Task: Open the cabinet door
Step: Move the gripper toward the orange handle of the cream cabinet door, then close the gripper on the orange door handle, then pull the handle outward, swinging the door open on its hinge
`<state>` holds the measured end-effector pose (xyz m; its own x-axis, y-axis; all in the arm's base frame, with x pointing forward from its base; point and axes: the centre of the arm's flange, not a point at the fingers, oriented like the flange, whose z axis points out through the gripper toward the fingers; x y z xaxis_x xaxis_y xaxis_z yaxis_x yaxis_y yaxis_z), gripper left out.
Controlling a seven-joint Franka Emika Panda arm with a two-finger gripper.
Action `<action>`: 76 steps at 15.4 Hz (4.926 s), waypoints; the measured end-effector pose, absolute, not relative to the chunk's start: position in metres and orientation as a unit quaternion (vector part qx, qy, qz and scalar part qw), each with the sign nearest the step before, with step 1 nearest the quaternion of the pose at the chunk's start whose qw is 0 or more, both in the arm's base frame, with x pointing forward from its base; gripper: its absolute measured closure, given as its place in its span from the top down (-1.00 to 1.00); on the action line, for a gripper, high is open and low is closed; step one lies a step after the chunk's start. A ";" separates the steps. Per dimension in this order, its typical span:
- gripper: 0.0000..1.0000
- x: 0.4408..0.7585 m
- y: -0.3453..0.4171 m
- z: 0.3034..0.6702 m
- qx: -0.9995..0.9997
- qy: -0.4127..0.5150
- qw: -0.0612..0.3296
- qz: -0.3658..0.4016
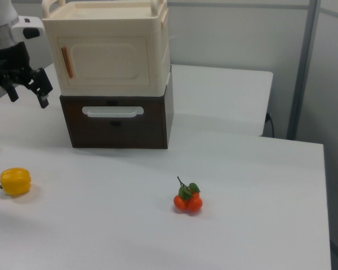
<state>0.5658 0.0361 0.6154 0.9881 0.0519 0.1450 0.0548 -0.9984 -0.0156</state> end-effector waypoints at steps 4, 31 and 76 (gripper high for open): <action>1.00 0.580 0.039 0.629 -0.989 -0.027 0.014 -0.146; -0.17 0.678 0.083 0.595 -0.913 -0.043 0.055 -0.403; 0.00 0.643 0.048 0.599 -0.946 -0.048 0.019 -0.319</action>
<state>0.6429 0.0484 0.5995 0.7917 0.0779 0.6059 0.1023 -0.9947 -0.0058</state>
